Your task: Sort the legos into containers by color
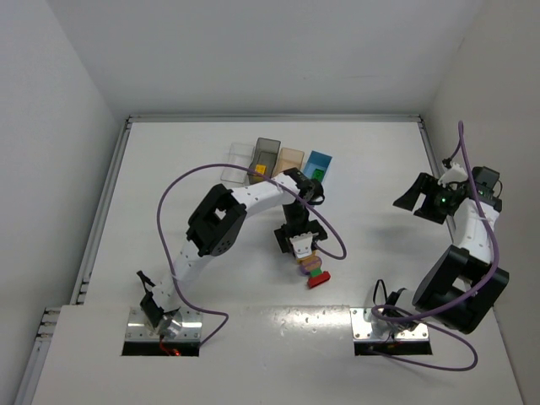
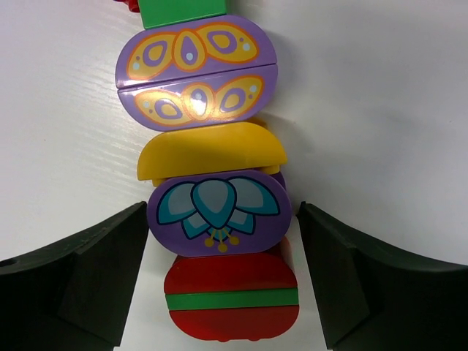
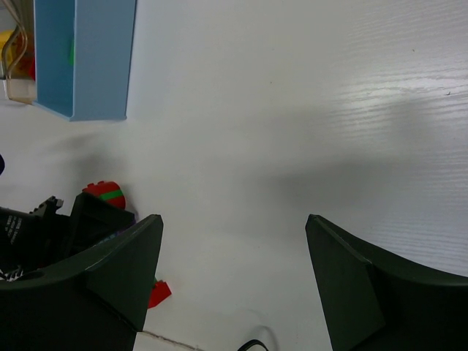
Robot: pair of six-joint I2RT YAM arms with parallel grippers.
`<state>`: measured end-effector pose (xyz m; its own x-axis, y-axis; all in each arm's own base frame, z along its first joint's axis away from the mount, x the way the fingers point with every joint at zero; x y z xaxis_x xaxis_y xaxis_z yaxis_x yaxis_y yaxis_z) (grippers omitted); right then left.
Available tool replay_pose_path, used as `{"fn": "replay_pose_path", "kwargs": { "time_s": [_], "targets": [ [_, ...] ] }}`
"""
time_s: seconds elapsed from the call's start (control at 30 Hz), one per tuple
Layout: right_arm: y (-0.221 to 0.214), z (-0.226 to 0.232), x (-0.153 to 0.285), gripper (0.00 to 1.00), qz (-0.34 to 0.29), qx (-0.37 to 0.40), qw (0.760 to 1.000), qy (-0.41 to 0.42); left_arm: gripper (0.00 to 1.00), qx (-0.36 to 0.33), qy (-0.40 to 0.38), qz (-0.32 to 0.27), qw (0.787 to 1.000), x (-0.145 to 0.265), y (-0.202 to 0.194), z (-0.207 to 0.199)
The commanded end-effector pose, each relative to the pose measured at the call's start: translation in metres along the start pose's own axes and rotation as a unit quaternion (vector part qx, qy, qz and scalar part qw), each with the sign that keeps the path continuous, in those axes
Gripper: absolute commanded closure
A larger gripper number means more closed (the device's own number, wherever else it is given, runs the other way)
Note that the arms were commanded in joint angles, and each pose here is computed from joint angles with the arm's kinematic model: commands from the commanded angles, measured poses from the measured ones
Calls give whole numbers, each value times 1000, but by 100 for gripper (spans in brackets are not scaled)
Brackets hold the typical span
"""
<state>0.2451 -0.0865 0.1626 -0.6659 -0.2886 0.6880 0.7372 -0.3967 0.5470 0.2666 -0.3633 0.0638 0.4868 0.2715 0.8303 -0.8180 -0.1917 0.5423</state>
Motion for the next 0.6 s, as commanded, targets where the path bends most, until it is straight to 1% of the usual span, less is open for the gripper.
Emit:
{"fn": "replay_pose_path", "kwargs": {
  "time_s": [0.0, 0.37, 0.57],
  "targets": [
    [3, 0, 0, 20, -9, 7, 1000, 9, 11, -67, 3, -13, 998, 3, 18, 6],
    [3, 0, 0, 20, -10, 11, 1000, 13, 14, -12, -3, -9, 1000, 1, 20, 2],
    [1, 2, 0, 20, -7, 9, 1000, 18, 20, -2, -6, -9, 1000, -1, 23, 2]
  ]
}}
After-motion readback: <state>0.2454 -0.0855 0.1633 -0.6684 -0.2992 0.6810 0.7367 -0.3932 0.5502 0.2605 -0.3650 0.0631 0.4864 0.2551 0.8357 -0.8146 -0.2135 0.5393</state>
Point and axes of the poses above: each gripper's point midway between its finger pads, its own x axis back along the fingers, its own z axis along the line the jaws close on, y = z × x, the point moved 6 cm from there along x, back along the fingers
